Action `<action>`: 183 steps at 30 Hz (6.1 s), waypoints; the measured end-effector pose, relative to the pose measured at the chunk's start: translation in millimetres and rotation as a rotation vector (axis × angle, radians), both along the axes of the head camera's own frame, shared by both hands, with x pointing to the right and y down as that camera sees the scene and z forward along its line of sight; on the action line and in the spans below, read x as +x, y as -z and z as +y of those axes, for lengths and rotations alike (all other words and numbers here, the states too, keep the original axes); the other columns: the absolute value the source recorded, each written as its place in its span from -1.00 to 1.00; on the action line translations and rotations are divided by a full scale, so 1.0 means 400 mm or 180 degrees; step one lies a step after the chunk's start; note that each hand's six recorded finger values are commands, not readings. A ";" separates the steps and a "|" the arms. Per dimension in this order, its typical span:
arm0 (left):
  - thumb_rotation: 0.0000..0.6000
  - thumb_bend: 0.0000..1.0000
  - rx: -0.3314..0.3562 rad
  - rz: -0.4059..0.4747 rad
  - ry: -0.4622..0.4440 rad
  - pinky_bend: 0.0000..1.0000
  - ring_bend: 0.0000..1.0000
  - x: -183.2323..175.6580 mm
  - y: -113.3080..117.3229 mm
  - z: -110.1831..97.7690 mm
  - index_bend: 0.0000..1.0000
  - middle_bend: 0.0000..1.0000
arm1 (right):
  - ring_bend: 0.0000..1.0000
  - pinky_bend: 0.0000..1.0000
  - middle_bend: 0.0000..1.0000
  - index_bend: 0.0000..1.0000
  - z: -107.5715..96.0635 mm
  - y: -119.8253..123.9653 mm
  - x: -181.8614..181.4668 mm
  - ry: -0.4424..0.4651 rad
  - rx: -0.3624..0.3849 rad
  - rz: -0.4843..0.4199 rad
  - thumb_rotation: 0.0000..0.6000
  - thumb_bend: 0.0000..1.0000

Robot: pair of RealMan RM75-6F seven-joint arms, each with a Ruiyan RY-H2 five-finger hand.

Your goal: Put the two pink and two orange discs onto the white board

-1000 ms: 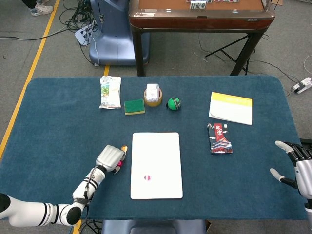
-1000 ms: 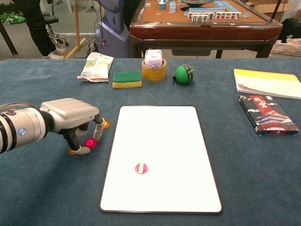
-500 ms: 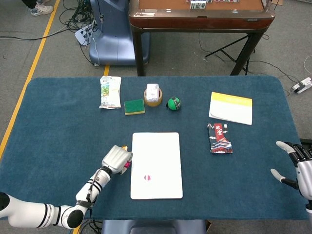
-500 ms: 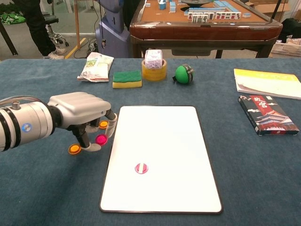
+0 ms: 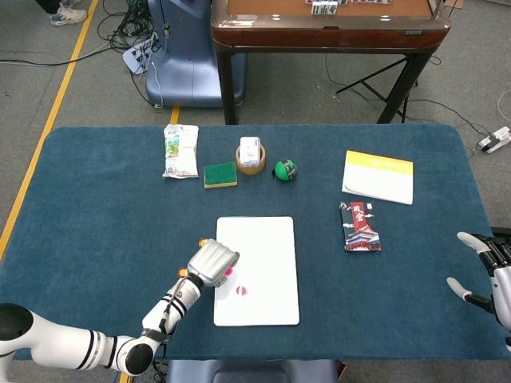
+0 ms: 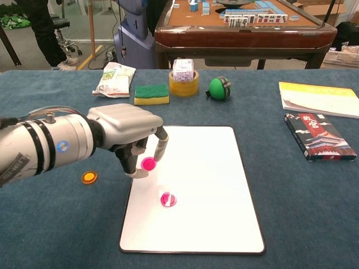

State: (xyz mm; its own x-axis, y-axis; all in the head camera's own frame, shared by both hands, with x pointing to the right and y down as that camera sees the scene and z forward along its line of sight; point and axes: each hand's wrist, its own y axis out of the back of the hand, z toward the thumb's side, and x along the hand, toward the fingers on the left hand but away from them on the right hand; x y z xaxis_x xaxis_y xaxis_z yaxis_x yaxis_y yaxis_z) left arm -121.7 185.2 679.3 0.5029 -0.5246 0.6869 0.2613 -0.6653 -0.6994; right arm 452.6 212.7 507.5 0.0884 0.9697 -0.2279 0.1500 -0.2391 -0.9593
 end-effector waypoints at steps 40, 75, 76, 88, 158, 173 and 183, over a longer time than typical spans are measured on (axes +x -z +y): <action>1.00 -0.41 0.0087 -0.0444 0.0284 1.00 1.00 -0.179 0.016 0.013 0.01 1.00 | -0.49 -0.36 -0.43 -0.53 -0.005 -0.020 -0.011 0.0045 -0.0084 0.0048 1.00 -0.95; 1.00 -0.41 -0.0087 -0.0576 0.0493 1.00 1.00 -0.276 -0.049 0.041 0.03 1.00 | -0.49 -0.36 -0.43 -0.53 -0.009 -0.037 -0.020 0.0056 -0.0155 0.0095 1.00 -0.95; 1.00 -0.41 -0.0091 -0.0581 0.0493 1.00 1.00 -0.277 -0.051 0.042 0.03 1.00 | -0.49 -0.36 -0.43 -0.53 -0.009 -0.037 -0.019 0.0055 -0.0156 0.0096 1.00 -0.95; 1.00 -0.41 -0.0138 -0.0602 0.0515 1.00 1.00 -0.287 -0.069 0.045 0.07 1.00 | -0.49 -0.36 -0.43 -0.53 -0.009 -0.037 -0.019 0.0053 -0.0158 0.0094 1.00 -0.95; 1.00 -0.41 0.0201 0.0391 0.0151 1.00 1.00 0.185 -0.020 -0.160 -0.15 1.00 | -0.49 -0.36 -0.43 -0.53 0.023 0.078 0.062 -0.0240 0.0384 -0.0173 1.00 -0.95; 1.00 -0.48 0.0234 0.0079 0.0341 1.00 1.00 0.081 -0.022 -0.175 -0.17 1.00 | -0.49 -0.36 -0.43 -0.52 0.016 0.059 0.049 -0.0172 0.0281 -0.0141 1.00 -0.95; 1.00 -0.48 0.0166 -0.0182 0.0569 1.00 1.00 -0.065 -0.057 -0.170 0.03 1.00 | -0.49 -0.36 -0.43 -0.52 0.007 0.038 0.034 -0.0131 0.0188 -0.0078 1.00 -0.95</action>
State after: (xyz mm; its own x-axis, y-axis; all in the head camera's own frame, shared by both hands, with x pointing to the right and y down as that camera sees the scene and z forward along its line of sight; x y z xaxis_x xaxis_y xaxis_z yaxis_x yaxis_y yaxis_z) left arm -147.9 117.4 702.0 0.3595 -0.6377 0.6813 0.1824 -0.6680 -0.7215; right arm 466.1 215.4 492.5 0.0529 0.9843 -0.1684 0.1823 -0.1753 -0.9675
